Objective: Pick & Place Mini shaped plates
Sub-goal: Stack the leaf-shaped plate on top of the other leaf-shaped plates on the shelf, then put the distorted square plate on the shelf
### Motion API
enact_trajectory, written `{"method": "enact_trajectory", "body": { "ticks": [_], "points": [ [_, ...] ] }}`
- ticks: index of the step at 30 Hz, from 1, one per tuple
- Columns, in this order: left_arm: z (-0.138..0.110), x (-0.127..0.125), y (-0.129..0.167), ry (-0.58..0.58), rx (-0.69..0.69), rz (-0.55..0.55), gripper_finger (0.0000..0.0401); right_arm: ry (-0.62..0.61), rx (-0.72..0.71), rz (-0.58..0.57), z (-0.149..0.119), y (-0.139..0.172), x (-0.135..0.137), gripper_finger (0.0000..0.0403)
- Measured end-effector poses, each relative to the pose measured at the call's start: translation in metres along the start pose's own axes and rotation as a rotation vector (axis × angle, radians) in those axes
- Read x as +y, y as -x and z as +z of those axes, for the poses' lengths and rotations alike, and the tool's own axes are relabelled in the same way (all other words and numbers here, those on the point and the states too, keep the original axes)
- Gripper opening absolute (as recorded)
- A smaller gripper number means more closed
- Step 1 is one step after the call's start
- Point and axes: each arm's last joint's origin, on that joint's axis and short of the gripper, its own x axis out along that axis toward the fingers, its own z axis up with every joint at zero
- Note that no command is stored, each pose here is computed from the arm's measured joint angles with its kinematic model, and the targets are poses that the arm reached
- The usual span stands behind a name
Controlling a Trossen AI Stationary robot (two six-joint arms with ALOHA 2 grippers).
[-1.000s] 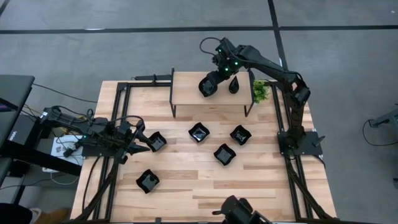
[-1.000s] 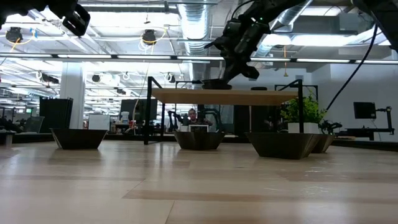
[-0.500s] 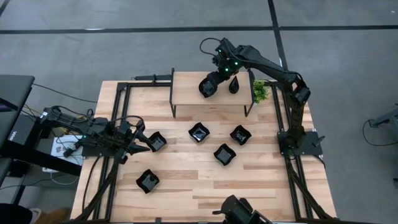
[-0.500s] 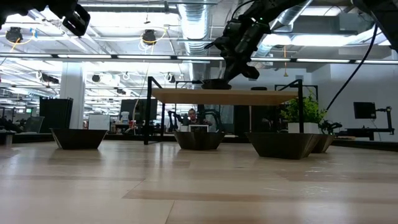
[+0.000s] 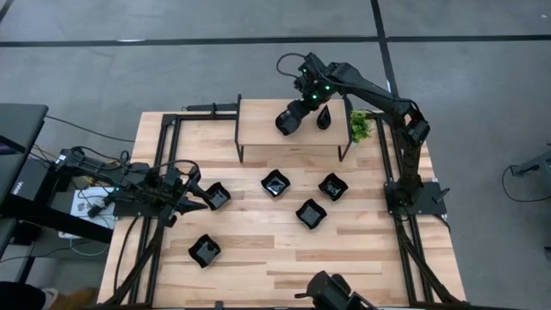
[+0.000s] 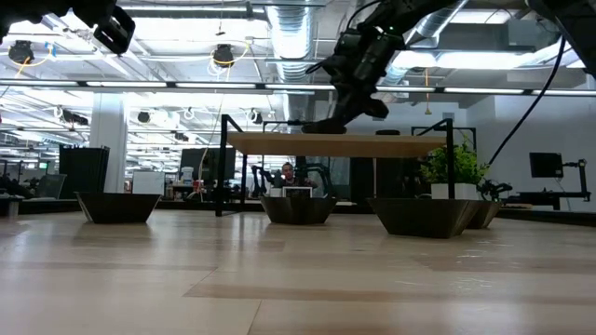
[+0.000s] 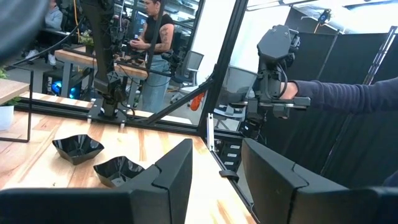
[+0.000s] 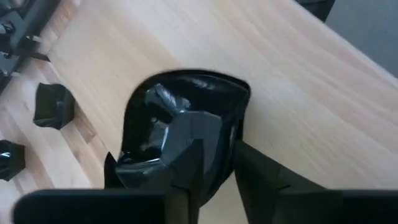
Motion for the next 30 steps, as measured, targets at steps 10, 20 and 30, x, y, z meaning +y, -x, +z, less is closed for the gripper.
{"method": "enact_trajectory", "body": {
  "ticks": [10, 20, 30],
  "points": [
    [0.000, 0.000, 0.000, -0.001, -0.002, 0.003, 0.0140, 0.013, 0.047, -0.075, -0.008, 0.012, -0.003, 0.0122],
    [0.000, 0.000, 0.000, -0.001, -0.003, 0.004, 0.0140, 0.099, 0.038, -0.079, -0.015, 0.029, 0.027, 0.0074],
    [0.001, 0.000, 0.000, -0.001, -0.006, 0.003, 0.0140, 0.329, 0.018, 0.085, -0.069, 0.091, 0.109, 0.0008]
  ]
}}
